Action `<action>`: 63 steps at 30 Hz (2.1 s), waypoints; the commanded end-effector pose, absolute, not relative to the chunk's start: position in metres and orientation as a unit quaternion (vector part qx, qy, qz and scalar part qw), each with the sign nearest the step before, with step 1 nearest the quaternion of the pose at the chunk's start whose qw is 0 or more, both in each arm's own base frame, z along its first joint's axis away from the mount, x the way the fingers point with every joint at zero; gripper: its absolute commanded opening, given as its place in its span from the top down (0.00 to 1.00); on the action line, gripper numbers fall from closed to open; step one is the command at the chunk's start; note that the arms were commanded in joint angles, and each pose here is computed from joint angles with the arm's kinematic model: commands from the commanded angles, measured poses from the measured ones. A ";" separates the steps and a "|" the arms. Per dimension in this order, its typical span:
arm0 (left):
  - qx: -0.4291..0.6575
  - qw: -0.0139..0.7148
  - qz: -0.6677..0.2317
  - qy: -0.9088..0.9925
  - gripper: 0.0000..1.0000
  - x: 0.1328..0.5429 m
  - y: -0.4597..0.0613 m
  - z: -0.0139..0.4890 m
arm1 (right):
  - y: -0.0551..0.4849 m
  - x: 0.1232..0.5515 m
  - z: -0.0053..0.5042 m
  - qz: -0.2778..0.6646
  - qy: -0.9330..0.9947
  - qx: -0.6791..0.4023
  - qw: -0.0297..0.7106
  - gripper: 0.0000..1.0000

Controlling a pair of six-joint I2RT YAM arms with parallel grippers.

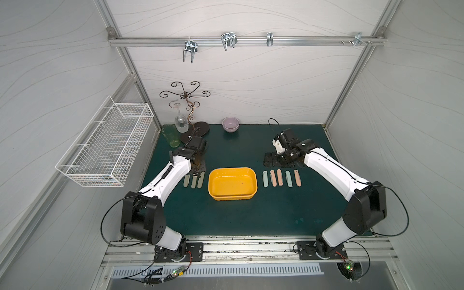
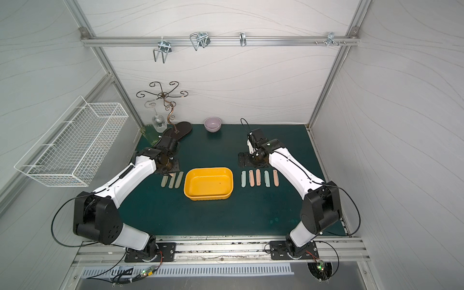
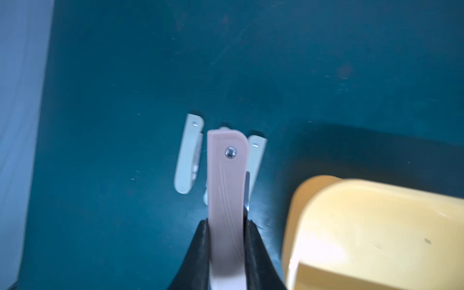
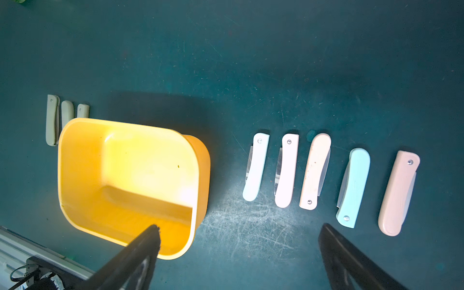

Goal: Take the fruit knife out of the storage box
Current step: Place the fruit knife at the center of the board.

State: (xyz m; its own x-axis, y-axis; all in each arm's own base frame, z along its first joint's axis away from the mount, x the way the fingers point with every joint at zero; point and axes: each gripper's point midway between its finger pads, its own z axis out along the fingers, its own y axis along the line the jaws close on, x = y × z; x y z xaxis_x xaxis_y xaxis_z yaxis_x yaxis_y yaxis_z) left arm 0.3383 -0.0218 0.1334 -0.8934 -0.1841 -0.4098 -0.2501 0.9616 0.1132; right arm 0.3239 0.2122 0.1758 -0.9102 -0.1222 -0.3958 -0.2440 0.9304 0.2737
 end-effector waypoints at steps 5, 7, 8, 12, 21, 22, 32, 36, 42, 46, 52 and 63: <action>-0.107 0.194 0.141 0.965 1.00 0.354 0.029 0.128 | 0.212 0.312 0.186 0.184 0.959 -0.097 0.190 0.01; -0.102 0.189 0.147 0.966 1.00 0.355 0.034 0.123 | 0.211 0.311 0.188 0.184 0.959 -0.099 0.192 0.01; -0.100 0.186 0.145 0.967 1.00 0.355 0.036 0.121 | 0.211 0.312 0.188 0.182 0.959 -0.099 0.194 0.01; -0.092 0.155 0.138 0.974 1.00 0.353 0.043 0.104 | 0.209 0.311 0.189 0.179 0.959 -0.100 0.196 0.01; -0.080 0.110 0.133 0.982 1.00 0.348 0.057 0.076 | 0.206 0.308 0.190 0.176 0.959 -0.097 0.198 0.01; -0.079 0.105 0.135 0.982 1.00 0.347 0.059 0.073 | 0.205 0.308 0.189 0.175 0.960 -0.096 0.197 0.01; -0.050 0.069 0.154 0.984 1.00 0.338 0.066 0.052 | 0.205 0.306 0.187 0.175 0.960 -0.096 0.194 0.01; -0.045 0.058 0.157 0.985 1.00 0.337 0.068 0.044 | 0.206 0.306 0.186 0.174 0.961 -0.095 0.195 0.01; -0.042 0.046 0.169 0.984 1.00 0.335 0.073 0.034 | 0.207 0.306 0.186 0.172 0.961 -0.096 0.194 0.01; -0.038 0.045 0.175 0.983 1.00 0.335 0.075 0.031 | 0.206 0.307 0.185 0.171 0.961 -0.096 0.193 0.01; -0.033 0.044 0.174 0.983 1.00 0.338 0.075 0.028 | 0.207 0.307 0.184 0.171 0.961 -0.096 0.192 0.01; -0.035 0.052 0.175 0.983 0.92 0.341 0.076 0.023 | 0.209 0.310 0.185 0.171 0.961 -0.098 0.194 0.01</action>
